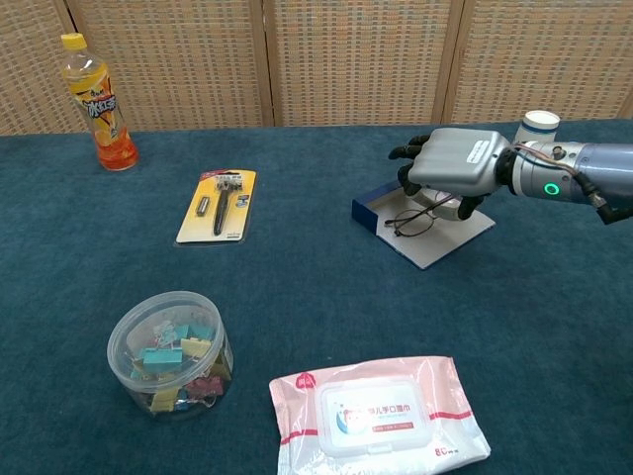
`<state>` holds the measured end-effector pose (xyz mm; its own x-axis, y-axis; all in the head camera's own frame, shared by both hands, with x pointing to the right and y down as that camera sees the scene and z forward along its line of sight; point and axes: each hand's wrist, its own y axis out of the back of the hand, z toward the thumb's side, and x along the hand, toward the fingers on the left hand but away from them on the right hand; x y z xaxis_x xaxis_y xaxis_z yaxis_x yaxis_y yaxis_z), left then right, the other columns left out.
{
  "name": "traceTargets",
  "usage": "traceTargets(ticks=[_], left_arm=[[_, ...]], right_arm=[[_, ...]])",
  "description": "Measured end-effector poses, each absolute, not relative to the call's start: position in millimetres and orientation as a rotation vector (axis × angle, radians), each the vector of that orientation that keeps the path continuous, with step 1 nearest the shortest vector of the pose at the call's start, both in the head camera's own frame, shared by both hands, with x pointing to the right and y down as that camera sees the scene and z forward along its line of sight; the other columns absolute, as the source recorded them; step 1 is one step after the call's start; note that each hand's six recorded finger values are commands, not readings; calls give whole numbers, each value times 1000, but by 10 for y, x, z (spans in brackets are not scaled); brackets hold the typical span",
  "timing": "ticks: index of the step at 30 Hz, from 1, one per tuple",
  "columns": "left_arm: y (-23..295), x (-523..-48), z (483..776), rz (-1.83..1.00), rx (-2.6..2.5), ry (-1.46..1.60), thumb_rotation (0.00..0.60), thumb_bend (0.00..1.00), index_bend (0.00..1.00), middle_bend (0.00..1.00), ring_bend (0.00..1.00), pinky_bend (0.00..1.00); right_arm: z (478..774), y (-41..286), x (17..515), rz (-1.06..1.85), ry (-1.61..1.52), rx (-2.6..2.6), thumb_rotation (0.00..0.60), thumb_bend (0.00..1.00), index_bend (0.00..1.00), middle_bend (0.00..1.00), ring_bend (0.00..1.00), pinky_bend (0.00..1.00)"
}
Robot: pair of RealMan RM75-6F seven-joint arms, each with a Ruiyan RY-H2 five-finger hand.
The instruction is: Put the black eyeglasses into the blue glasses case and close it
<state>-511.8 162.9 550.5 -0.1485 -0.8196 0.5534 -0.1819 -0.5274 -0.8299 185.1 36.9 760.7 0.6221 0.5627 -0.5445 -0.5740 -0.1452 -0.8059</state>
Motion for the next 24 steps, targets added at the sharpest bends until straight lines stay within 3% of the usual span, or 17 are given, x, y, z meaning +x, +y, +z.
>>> traceTargets(ticks=[2, 5, 7, 9, 13, 22, 24], left_arm=[[1629, -5118, 5507, -1724, -1638, 1131, 600, 0, 0, 0, 0, 0], [1630, -5120, 5507, -1726, -1638, 1130, 600, 0, 0, 0, 0, 0], [1631, -5121, 5506, -1726, -1638, 1131, 600, 0, 0, 0, 0, 0], [1633, -5123, 5507, -1727, -1637, 1132, 600, 0, 0, 0, 0, 0], [1635, -5132, 5511, -1733, -1638, 1131, 600, 0, 0, 0, 0, 0], [1631, -5128, 5528, -1739, -1643, 1121, 600, 0, 0, 0, 0, 0], [1631, -5123, 5532, -1740, -1645, 1118, 600, 0, 0, 0, 0, 0]], right_arm=[[7603, 347, 1826, 991, -4, -1408, 600, 587, 592, 186, 24, 131], [7604, 320, 1800, 1000, -18, -1403, 600, 452, 577, 183, 23, 131], [7605, 303, 1794, 1007, -25, -1393, 600, 304, 494, 172, 25, 132], [7600, 279, 1787, 1015, -38, -1377, 600, 260, 412, 160, 27, 132], [7607, 240, 1814, 1044, -62, -1369, 600, 260, 281, 104, 28, 133], [7549, 245, 1912, 1026, -68, -1352, 600, 248, 264, 56, 27, 133], [7531, 233, 1898, 1024, -89, -1369, 600, 342, 264, 56, 27, 133]])
